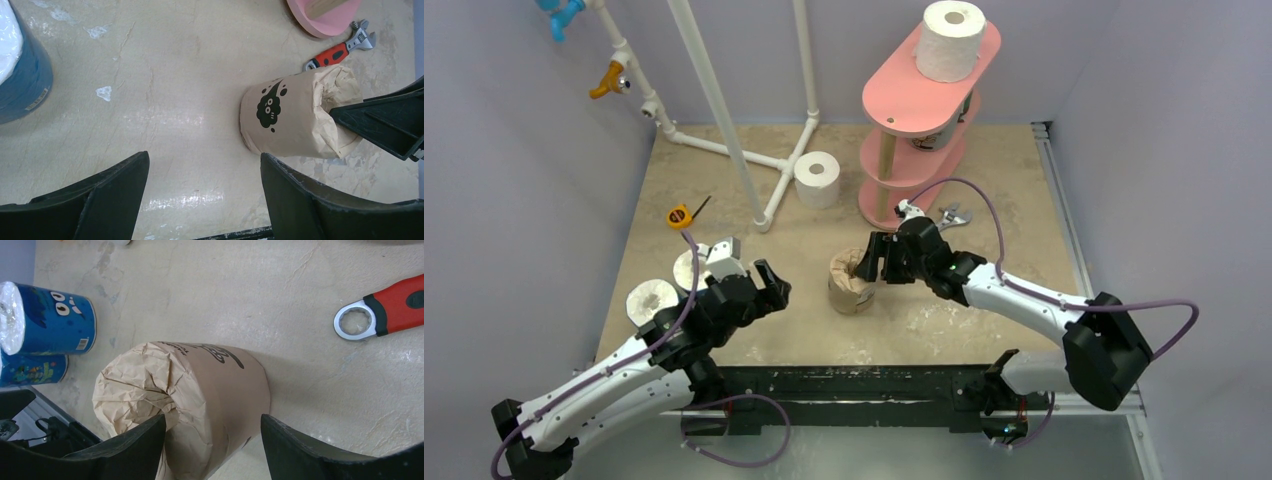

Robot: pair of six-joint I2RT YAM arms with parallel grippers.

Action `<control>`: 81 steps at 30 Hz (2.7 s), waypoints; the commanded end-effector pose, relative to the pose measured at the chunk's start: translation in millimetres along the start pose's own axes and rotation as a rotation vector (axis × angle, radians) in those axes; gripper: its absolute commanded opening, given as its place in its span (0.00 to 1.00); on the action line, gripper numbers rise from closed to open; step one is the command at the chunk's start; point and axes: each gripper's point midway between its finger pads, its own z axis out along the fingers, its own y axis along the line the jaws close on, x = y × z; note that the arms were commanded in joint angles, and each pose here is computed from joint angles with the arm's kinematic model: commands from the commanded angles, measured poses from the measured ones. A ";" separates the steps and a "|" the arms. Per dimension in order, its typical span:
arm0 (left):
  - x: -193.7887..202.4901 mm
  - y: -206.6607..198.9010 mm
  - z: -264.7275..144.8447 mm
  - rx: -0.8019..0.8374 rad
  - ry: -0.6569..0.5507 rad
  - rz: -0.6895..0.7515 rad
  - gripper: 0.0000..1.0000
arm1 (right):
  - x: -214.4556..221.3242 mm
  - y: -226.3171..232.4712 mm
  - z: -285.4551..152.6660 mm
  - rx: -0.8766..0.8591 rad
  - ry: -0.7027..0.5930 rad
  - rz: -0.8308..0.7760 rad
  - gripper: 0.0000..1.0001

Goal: Place and organize the paper towels onto the shelf
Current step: Pick up the paper towel from the center of the board, then place the paper towel on the shelf.

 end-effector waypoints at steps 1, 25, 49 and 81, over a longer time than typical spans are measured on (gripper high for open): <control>-3.4 -2.6 3.9 0.002 -0.022 -0.008 0.81 | -20.1 10.7 -0.9 -0.003 -0.057 -0.010 0.67; -1.1 -3.8 7.7 -0.013 -0.011 -0.004 0.81 | -21.1 8.5 -2.0 0.015 -0.049 -0.039 0.43; -4.7 -5.1 10.6 -0.041 -0.016 0.011 0.80 | -59.3 9.5 -60.0 0.074 -0.209 -0.082 0.29; -8.4 0.8 1.0 -0.022 -0.033 -0.004 0.79 | -234.2 -12.2 -178.0 0.281 -0.654 0.106 0.30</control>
